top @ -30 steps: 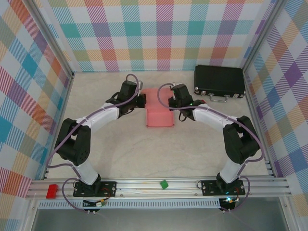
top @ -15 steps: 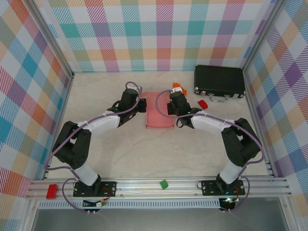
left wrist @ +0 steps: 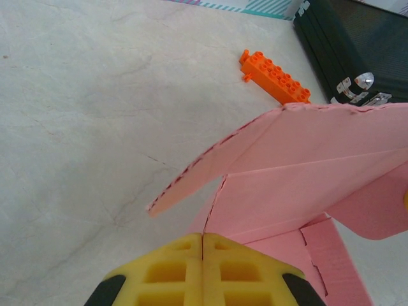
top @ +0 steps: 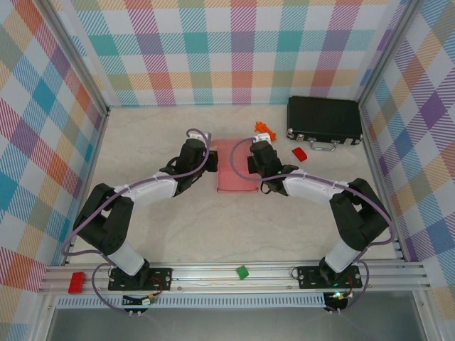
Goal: Fold the paper box
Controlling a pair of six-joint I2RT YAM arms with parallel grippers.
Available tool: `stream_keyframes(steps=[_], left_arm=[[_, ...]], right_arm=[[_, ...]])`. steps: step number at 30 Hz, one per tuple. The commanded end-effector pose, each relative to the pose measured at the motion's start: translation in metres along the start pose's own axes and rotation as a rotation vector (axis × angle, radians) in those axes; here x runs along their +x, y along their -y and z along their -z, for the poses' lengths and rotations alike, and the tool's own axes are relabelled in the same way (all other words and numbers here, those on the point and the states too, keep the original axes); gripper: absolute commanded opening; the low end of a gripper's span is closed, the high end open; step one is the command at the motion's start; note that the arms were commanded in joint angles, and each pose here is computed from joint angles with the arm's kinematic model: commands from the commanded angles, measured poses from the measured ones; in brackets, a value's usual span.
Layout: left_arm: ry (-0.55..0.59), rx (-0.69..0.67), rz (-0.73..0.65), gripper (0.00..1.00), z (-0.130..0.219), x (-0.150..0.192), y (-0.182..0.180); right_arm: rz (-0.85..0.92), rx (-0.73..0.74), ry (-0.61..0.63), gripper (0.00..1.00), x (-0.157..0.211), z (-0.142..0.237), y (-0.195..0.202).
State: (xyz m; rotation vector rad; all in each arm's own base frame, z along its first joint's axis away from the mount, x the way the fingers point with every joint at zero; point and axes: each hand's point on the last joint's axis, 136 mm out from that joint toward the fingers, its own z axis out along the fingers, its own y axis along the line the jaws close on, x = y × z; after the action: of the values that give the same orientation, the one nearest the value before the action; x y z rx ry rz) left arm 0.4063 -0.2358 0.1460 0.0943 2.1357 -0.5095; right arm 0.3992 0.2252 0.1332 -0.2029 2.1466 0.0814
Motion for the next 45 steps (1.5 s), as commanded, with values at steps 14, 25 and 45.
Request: stream_keyframes(steps=[14,25,45], left_arm=[[0.143,-0.018,-0.06,0.0,0.027,-0.002,0.007],[0.178,-0.026,-0.047,0.0,0.024,0.019,0.011],[0.203,-0.019,-0.064,0.1,0.031,0.039,0.026]], right_arm=[[-0.094,0.041,0.117,0.02,-0.002,0.022,0.006],[-0.144,0.072,0.145,0.01,0.017,0.023,0.005],[-0.159,0.094,0.148,0.0,0.04,0.029,0.0]])
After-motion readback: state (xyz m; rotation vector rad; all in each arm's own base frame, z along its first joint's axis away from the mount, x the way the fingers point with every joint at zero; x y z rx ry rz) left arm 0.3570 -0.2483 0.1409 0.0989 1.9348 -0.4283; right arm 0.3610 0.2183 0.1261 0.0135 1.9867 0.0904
